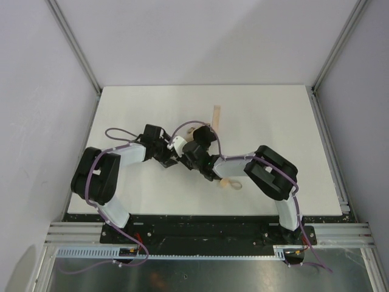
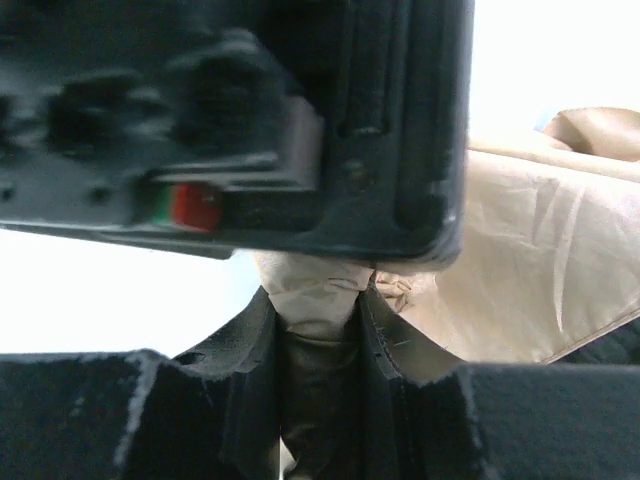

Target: Put away the umbrella

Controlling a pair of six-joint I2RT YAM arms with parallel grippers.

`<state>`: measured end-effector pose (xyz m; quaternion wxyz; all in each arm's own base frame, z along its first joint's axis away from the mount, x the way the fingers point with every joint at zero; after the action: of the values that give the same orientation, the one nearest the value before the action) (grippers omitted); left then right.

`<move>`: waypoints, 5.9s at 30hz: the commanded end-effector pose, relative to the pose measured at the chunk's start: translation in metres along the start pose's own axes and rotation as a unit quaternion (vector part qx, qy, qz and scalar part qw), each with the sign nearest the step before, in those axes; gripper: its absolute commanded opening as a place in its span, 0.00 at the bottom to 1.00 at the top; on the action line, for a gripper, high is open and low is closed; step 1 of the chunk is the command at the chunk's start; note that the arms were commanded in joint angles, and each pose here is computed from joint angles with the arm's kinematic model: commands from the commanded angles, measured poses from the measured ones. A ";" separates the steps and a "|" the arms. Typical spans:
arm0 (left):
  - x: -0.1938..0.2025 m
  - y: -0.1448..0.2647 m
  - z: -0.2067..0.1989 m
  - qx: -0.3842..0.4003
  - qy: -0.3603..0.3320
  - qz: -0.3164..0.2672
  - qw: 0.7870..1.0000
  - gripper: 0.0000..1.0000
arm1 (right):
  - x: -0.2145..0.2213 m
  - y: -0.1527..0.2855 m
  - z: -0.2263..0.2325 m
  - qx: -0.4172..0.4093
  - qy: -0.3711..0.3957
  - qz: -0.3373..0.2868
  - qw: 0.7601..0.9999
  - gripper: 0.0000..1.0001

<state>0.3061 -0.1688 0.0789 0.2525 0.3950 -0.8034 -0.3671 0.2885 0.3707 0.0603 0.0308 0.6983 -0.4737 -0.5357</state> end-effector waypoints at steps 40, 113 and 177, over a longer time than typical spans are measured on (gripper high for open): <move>-0.009 -0.024 0.061 0.010 0.041 -0.031 0.999 0.32 | 0.088 0.017 0.032 -0.374 -0.388 0.101 0.837 0.00; 0.004 -0.008 0.031 0.010 -0.023 0.004 1.000 0.96 | 0.077 0.013 0.047 -0.415 -0.383 0.068 0.822 0.00; 0.007 0.000 0.032 0.020 -0.066 0.000 0.998 0.89 | 0.079 0.008 0.054 -0.258 -0.217 0.163 0.927 0.00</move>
<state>0.3061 -0.1687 0.0782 0.1745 0.4084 -0.8390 -0.3144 0.2899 0.3735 0.0617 0.0586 0.6073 -0.4657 -0.6410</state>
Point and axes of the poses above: each gripper's point midway between its finger pads, its own y axis back along the fingers, its own z axis along the line the jaws close on, x = y × z, the point moved 6 cm from there along y, back along the fingers, and after that the axes turned 12 degrees about y, right-handed, at the moved point
